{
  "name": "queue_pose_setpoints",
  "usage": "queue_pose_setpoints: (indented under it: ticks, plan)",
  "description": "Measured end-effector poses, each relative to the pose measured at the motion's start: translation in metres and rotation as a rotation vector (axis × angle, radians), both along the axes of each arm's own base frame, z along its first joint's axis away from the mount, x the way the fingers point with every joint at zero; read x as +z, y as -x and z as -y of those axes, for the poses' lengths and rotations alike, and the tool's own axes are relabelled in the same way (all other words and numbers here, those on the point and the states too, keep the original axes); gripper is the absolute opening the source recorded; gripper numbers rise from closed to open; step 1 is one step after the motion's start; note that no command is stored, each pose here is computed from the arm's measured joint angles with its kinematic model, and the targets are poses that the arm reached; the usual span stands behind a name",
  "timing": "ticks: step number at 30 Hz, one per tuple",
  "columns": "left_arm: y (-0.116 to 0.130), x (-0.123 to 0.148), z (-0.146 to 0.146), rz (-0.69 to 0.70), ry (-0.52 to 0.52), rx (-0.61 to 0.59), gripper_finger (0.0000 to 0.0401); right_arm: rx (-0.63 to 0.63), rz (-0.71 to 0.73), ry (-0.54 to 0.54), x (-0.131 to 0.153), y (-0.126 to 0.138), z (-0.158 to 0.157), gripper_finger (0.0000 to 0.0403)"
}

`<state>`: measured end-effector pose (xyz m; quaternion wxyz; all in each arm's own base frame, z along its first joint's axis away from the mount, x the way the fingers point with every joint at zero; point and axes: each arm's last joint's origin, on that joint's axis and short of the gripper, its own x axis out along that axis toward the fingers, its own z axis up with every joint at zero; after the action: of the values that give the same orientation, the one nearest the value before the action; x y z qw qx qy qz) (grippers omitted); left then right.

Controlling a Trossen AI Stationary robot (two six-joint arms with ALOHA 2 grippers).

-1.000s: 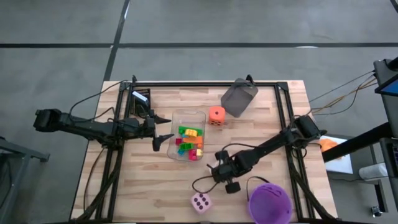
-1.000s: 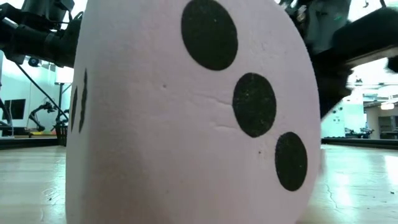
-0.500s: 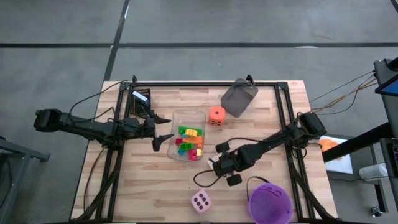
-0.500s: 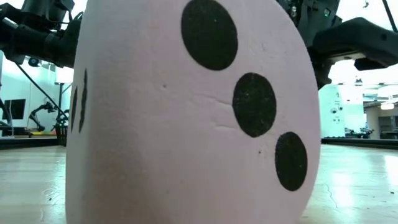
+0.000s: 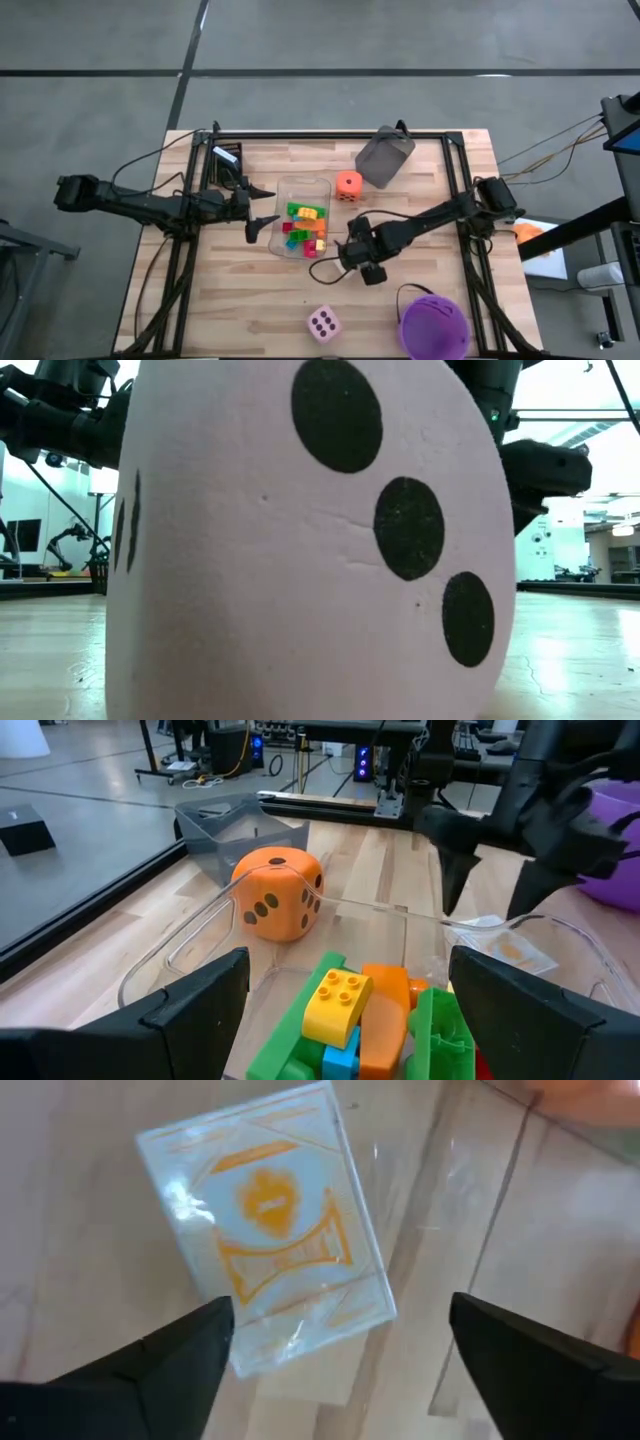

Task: Pick & Place Toys
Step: Put the orange deck of cards into the black basket

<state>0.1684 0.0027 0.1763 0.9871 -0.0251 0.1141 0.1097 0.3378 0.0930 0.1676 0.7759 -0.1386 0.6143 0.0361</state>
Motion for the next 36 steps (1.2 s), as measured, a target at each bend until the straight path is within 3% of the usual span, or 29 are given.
queue_pose_setpoints:
  ticks: [5,12,21,30,36]
  plan:
    - [0.000,-0.001,0.000,-0.006,0.000,0.001,0.0346,0.003,-0.034,-0.052,-0.003,0.000,0.001,0.0343]
    - [0.000,-0.001,0.000,-0.008,-0.001,0.003,0.0346,0.001,-0.058,-0.106,-0.002,0.000,0.001,0.0395]
    - [0.000,-0.001,0.000,-0.007,-0.001,0.003,0.0346,0.029,-0.047,-0.104,-0.005,-0.013,0.000,0.0398]
    - [0.000,-0.001,0.000,-0.010,-0.001,0.003,0.0346,0.097,-0.246,-0.070,-0.042,-0.042,-0.009,0.0396]
    - [0.000,-0.003,0.000,-0.022,-0.001,0.003,0.0346,0.095,-0.367,-0.046,-0.055,-0.056,-0.013,0.0353]
